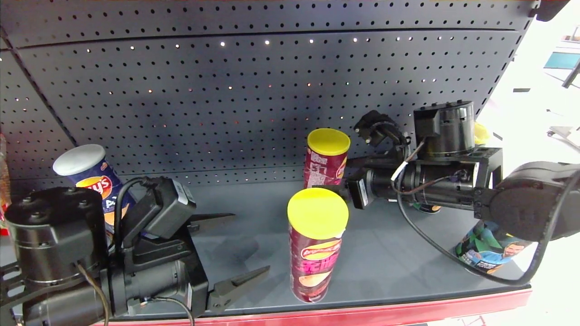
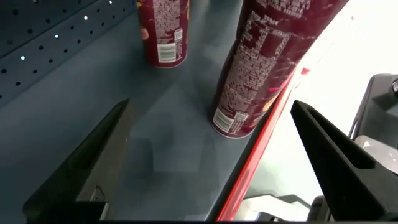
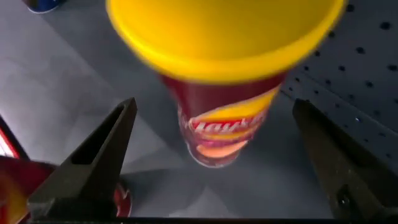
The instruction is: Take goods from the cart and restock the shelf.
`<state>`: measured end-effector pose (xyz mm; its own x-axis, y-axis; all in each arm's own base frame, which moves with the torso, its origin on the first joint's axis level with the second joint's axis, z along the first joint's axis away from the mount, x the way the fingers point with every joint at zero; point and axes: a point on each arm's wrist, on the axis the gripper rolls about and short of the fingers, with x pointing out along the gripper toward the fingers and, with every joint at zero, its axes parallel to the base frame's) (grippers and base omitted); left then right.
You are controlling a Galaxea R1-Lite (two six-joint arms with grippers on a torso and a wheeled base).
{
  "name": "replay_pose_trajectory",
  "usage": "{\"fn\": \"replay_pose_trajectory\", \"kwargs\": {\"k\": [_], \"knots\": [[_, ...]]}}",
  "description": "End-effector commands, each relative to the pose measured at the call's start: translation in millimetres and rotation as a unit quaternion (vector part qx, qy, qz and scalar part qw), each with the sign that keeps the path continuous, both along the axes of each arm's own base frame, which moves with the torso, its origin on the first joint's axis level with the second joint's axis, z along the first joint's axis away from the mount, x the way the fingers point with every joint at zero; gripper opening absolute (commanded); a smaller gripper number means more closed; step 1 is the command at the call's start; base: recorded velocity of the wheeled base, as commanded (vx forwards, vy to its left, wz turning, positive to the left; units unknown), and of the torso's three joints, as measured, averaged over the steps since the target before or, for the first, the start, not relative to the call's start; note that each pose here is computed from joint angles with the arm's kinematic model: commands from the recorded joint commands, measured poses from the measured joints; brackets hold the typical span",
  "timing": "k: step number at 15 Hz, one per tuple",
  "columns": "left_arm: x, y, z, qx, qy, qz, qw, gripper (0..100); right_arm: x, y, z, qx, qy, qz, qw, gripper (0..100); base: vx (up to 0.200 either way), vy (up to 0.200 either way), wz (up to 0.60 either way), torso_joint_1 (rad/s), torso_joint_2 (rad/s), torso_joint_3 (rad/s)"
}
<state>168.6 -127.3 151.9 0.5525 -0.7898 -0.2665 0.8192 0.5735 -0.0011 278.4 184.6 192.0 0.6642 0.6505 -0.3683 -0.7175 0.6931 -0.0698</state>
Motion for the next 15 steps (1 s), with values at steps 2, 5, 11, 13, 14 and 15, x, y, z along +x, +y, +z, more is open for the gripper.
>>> {"fn": "replay_pose_trajectory", "kwargs": {"k": [2, 5, 11, 13, 14, 15], "knots": [[1, -0.6, -7.2, 0.012, 0.01, 0.004, 0.9999, 100, -43, -32, 6, 0.001, 0.004, -0.044, 0.999, 100, 0.0, 0.0, 0.0, 0.0, 0.0, 0.0], [7, -4.7, -14.7, 0.027, 0.021, 0.015, 0.9993, 100, -71, -55, 0, -0.005, 0.012, -0.054, 0.998, 100, 0.0, 0.0, 0.0, 0.0, 0.0, 0.0], [22, -14.8, -28.7, 0.052, 0.035, 0.01, 0.9979, 100, -111, -77, -4, -0.001, 0.006, -0.047, 0.999, 100, 0.0, 0.0, 0.0, 0.0, 0.0, 0.0], [32, -22.2, -30.0, 0.053, 0.035, 0.01, 0.9979, 100, -121, -80, -1, 0.006, -0.004, -0.04, 0.999, 100, 0.0, 0.0, 0.0, 0.0, 0.0, 0.0], [36, -25.0, -30.8, 0.054, 0.036, 0.01, 0.9979, 100, -126, -80, 0, 0.01, -0.008, -0.034, 0.999, 100, 0.0, 0.0, 0.0, 0.0, 0.0, 0.0], [40, -27.4, -32.4, 0.055, 0.038, 0.01, 0.9977, 100, -130, -82, 4, 0.015, -0.016, -0.03, 0.999, 100, 0.0, 0.0, 0.0, 0.0, 0.0, 0.0]]}}
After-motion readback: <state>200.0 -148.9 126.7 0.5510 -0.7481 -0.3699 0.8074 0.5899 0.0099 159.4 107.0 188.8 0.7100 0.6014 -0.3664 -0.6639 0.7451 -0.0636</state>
